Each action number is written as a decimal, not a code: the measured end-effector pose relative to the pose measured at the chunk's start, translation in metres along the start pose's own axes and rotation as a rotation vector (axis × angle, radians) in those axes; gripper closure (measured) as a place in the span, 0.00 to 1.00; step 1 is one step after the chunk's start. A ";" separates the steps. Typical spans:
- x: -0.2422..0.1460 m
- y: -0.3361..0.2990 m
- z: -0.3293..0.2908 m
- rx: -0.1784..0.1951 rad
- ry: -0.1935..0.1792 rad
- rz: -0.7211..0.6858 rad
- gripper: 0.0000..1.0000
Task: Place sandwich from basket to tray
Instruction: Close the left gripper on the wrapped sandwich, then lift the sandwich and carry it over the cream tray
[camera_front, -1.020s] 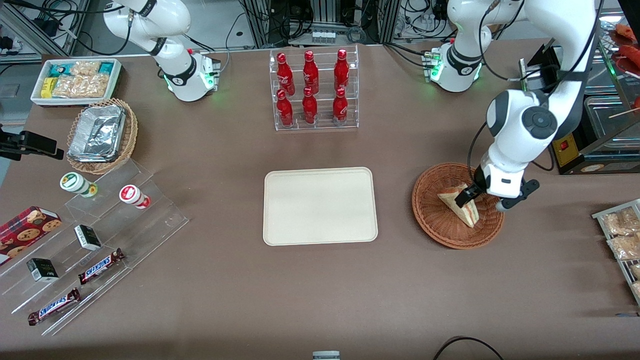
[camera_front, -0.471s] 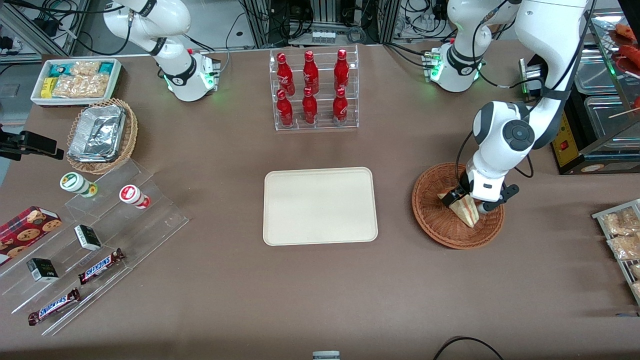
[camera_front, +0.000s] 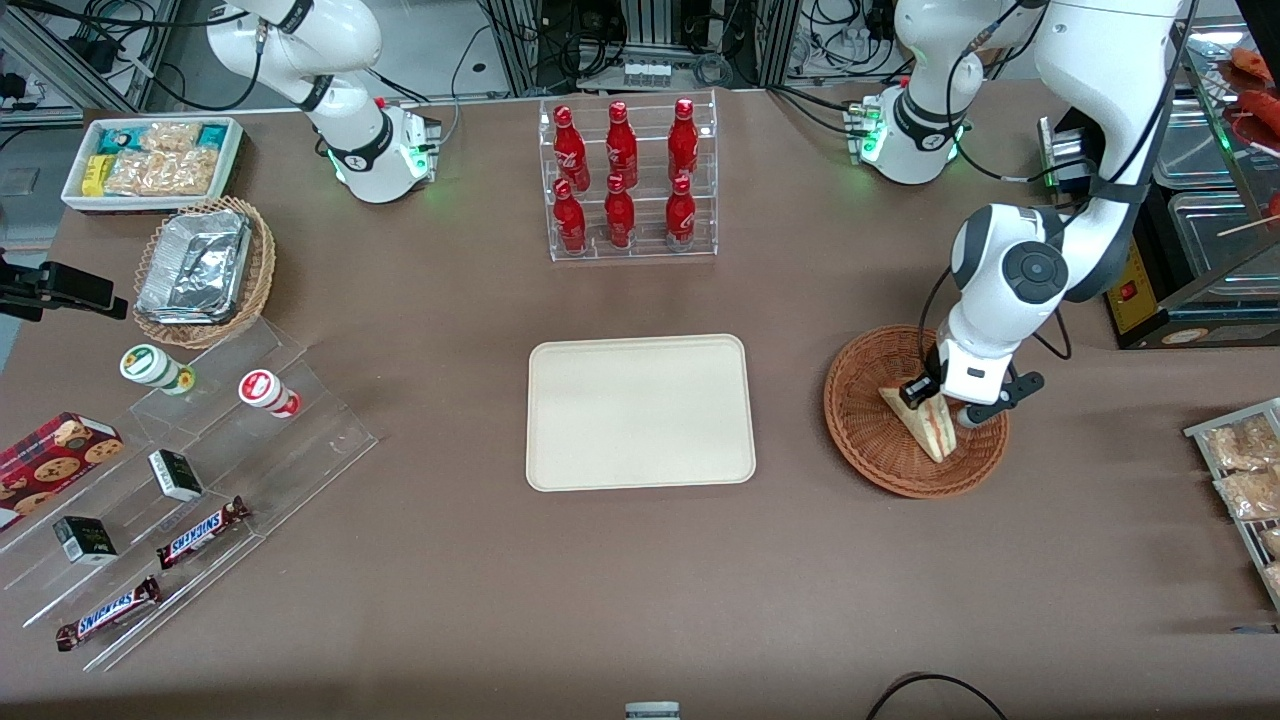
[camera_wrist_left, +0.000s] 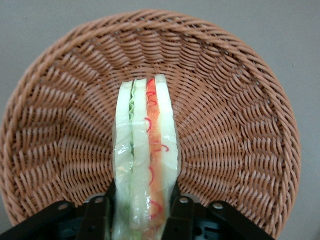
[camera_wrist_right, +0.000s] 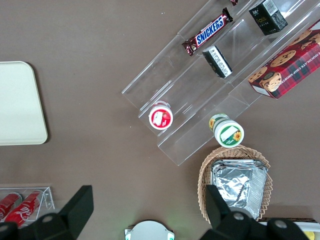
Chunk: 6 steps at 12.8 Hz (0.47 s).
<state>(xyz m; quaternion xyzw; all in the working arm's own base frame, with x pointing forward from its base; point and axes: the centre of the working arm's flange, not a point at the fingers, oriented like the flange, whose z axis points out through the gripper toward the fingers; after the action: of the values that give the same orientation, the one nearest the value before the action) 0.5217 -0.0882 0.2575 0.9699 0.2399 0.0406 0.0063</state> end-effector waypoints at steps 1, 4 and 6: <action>0.002 0.000 -0.005 0.005 0.002 0.001 0.67; 0.014 0.017 -0.050 0.039 -0.003 0.018 0.77; 0.014 0.061 -0.103 0.063 -0.012 0.066 0.85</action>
<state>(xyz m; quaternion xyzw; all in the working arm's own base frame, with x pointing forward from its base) 0.5536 -0.1367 0.3629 0.9773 0.2087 0.0272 -0.0241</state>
